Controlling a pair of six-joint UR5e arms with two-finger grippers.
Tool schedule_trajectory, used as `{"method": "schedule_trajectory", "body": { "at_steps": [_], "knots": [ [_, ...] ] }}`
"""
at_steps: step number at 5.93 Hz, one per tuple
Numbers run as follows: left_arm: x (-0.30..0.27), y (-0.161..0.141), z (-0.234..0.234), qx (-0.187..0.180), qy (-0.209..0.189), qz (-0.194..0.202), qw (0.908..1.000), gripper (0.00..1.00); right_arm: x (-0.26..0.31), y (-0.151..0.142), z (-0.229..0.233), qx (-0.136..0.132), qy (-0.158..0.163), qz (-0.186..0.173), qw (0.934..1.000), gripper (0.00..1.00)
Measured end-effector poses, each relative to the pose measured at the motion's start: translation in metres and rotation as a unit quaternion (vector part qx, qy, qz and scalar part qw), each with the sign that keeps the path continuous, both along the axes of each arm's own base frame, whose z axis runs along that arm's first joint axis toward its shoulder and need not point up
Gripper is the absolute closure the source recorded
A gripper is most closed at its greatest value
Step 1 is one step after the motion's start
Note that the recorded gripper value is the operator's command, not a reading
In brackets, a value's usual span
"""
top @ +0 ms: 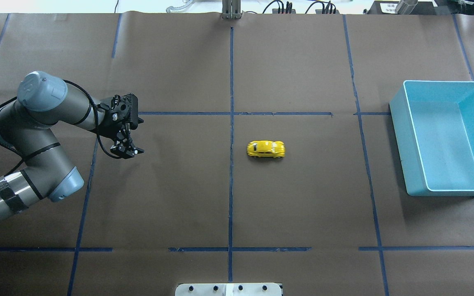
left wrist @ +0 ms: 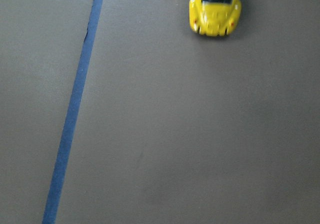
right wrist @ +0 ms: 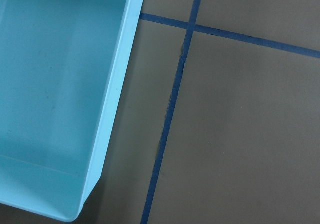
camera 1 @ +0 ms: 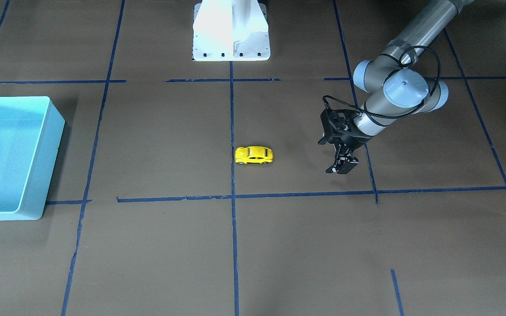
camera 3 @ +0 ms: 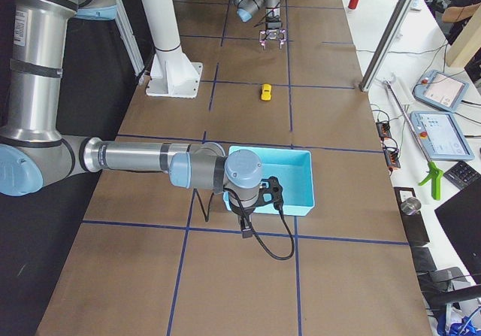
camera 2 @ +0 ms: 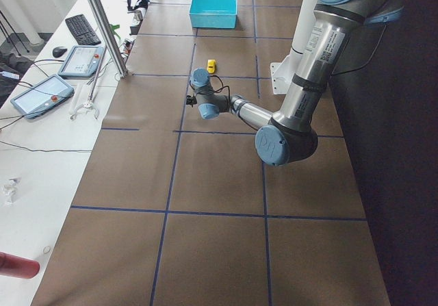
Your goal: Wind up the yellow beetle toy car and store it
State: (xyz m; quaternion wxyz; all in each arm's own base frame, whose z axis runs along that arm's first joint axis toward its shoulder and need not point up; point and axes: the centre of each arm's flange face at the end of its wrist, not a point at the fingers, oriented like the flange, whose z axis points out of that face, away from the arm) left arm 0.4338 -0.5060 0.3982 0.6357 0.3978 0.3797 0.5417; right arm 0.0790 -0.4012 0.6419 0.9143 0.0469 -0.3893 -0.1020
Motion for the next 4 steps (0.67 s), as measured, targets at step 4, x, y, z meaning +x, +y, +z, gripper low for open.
{"method": "schedule_trajectory", "body": {
  "at_steps": [4],
  "knots": [
    [-0.044,0.008,-0.062,-0.092,-0.07,-0.012,0.9932,0.0,0.0,0.0,0.0,0.0,-0.001,0.0,1.0,0.0]
  ]
}}
